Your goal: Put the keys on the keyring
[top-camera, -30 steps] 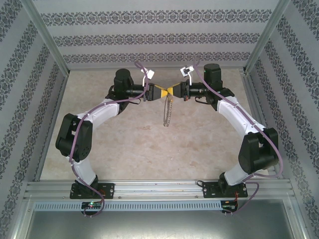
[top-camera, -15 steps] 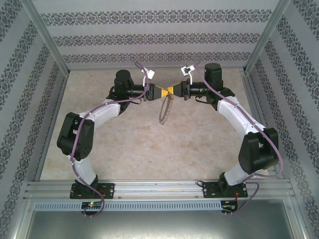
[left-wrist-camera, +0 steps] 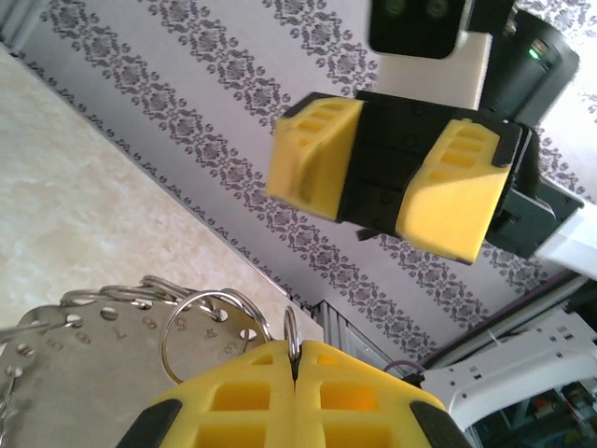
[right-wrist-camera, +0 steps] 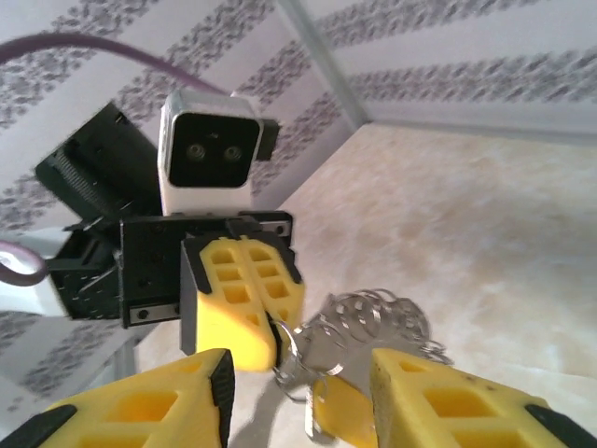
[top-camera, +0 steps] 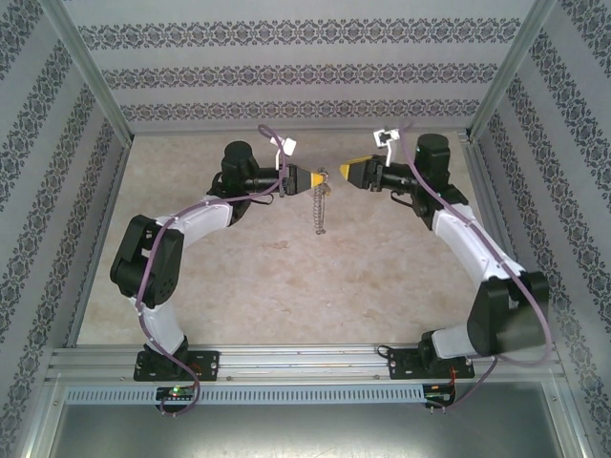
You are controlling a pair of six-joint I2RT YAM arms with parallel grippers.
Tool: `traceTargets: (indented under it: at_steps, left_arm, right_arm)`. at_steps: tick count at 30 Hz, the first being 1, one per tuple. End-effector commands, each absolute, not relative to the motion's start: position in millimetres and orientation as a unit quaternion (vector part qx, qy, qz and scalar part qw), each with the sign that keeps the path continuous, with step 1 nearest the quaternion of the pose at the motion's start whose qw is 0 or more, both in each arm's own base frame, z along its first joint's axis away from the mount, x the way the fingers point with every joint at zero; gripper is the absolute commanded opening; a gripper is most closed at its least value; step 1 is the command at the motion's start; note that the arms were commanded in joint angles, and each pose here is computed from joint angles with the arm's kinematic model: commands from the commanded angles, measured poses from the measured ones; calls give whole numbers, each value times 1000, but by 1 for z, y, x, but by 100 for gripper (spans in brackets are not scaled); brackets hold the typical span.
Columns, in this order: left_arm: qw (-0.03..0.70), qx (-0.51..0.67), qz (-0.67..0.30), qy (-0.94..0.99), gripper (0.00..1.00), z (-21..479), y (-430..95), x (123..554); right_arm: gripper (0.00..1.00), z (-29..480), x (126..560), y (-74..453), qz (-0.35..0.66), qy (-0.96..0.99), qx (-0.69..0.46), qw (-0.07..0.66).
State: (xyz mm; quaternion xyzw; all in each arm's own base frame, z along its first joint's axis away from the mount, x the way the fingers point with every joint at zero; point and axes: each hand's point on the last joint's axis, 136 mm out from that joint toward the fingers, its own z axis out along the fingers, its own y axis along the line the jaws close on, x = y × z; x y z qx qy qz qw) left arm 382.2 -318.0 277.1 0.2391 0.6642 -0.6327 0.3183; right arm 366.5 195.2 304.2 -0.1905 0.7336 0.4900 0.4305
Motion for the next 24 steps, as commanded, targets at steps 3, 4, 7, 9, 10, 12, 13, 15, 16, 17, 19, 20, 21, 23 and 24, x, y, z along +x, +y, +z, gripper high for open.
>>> traceTargets:
  at_steps: [3, 4, 7, 9, 10, 12, 13, 15, 16, 17, 19, 20, 21, 23, 24]
  left_arm:
    - [393, 256, -629, 621, 0, 327, -317, 368]
    - [395, 254, -630, 618, 0, 330, -317, 366]
    - [403, 249, -635, 610, 0, 338, -318, 363]
    - [403, 244, -640, 607, 0, 341, -319, 360]
    - [404, 242, -641, 606, 0, 343, -319, 360]
    - [403, 242, -643, 604, 0, 346, -320, 358]
    - [403, 243, -644, 603, 0, 347, -321, 357]
    - [402, 244, -645, 602, 0, 349, -322, 355]
    - [402, 247, -646, 600, 0, 351, -323, 353]
    - [401, 247, -646, 601, 0, 351, -324, 353]
    - [400, 250, -647, 599, 0, 352, -325, 351]
    - [399, 252, -647, 598, 0, 353, -326, 350]
    - [398, 252, -647, 599, 0, 352, -326, 350]
    - [398, 252, -648, 599, 0, 352, -327, 350]
    - [396, 253, -648, 599, 0, 352, -328, 348]
  right_arm:
    - [46, 294, 368, 171, 433, 737, -117, 506]
    - [47, 286, 365, 170, 422, 740, -113, 512]
    - [50, 269, 355, 173, 404, 740, -117, 525]
    - [52, 264, 348, 178, 402, 734, -128, 532]
    - [52, 261, 345, 181, 400, 733, -133, 535]
    - [53, 256, 340, 186, 394, 731, -145, 538]
    - [53, 255, 339, 189, 391, 730, -151, 540]
    - [53, 256, 337, 193, 389, 724, -160, 547]
    - [53, 258, 336, 195, 388, 721, -164, 550]
    - [53, 259, 335, 197, 389, 718, -167, 552]
    - [53, 265, 334, 202, 392, 711, -175, 556]
    - [53, 268, 334, 204, 394, 708, -180, 558]
    - [53, 270, 333, 207, 396, 705, -184, 559]
    - [53, 275, 333, 212, 398, 700, -192, 561]
    - [53, 278, 333, 214, 398, 698, -194, 563]
